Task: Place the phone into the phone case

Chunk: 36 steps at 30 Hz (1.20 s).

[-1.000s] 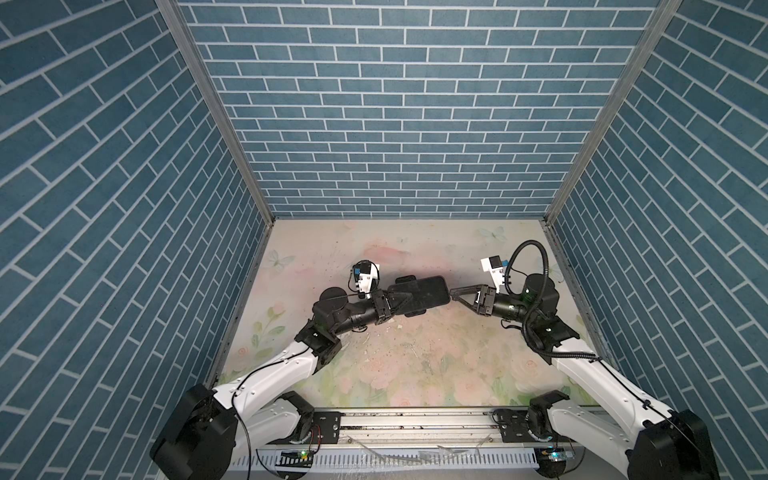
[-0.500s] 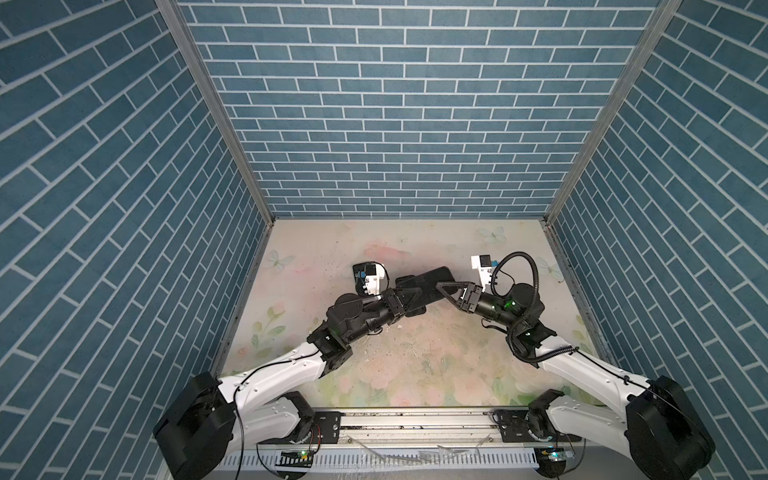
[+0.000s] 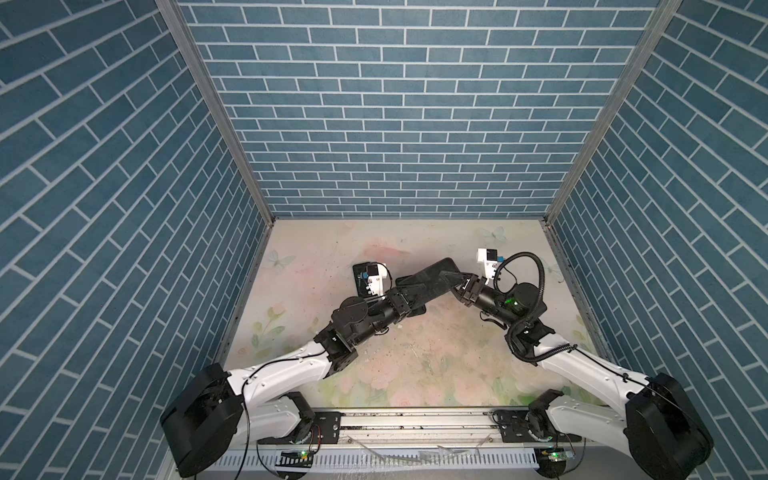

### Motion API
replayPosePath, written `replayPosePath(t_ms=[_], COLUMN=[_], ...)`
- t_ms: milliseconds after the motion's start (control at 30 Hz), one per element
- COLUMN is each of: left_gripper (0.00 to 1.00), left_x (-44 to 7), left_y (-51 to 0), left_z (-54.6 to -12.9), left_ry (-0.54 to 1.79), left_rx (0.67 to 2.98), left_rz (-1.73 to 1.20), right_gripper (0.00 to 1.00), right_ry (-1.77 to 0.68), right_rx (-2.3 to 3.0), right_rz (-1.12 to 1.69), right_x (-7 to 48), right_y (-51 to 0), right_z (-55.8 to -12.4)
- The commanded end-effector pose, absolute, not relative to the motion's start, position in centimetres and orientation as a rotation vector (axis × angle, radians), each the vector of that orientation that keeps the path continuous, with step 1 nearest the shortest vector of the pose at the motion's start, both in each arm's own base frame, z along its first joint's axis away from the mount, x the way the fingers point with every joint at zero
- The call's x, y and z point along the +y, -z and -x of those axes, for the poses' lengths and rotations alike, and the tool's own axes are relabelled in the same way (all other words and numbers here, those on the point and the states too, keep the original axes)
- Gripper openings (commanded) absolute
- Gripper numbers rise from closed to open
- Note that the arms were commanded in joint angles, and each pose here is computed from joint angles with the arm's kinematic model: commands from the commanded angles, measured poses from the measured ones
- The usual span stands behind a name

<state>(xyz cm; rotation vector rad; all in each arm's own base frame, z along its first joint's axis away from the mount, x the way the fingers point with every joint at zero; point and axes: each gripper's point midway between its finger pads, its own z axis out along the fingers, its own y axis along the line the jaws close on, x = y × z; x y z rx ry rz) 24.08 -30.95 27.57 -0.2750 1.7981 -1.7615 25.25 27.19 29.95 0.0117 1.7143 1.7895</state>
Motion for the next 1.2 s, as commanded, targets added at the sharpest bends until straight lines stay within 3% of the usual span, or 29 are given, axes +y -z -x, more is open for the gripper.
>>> replayPosePath(t_ms=[0, 67, 233, 333, 467, 667, 867, 1167], left_gripper=[0.50, 0.66, 0.88, 0.89, 0.89, 0.80, 0.65, 0.31], left_x=[-30.3, -29.0, -23.4, -21.7, -23.3, -27.2, -29.1, -31.5], left_y=[-28.0, -27.3, -27.2, -28.4, -29.2, -28.6, -29.1, -30.4], left_z=[-23.1, -22.8, -21.9, -21.5, -21.3, -22.0, -22.7, -23.0], left_ry=[1.676, 1.571, 1.242, 1.176, 1.302, 1.501, 1.627, 1.798], left_rx=[1.814, 1.868, 1.946, 1.953, 1.990, 2.011, 1.979, 1.893], left_rz=[0.171, 0.140, 0.003, -0.118, -0.305, -0.463, -0.493, -0.487], right_gripper=[0.02, 0.00, 0.00, 0.00, 0.00, 0.00, 0.00, 0.00], right_ry=[-1.678, -1.661, -1.756, -1.853, -1.923, -1.980, -2.010, -2.038], right_rx=[1.676, 1.708, 1.811, 1.863, 1.880, 1.908, 1.942, 1.960], right_rz=[0.110, 0.151, 0.365, 0.584, 0.716, 0.763, 0.759, 0.778], right_x=[27.0, 26.6, 25.2, 25.8, 26.3, 27.0, 27.3, 27.6], right_y=[-31.8, -32.1, -33.1, -33.3, -33.2, -32.7, -31.7, -30.7], right_z=[-25.3, -25.2, -23.9, -21.8, -21.2, -22.2, -22.5, -22.2])
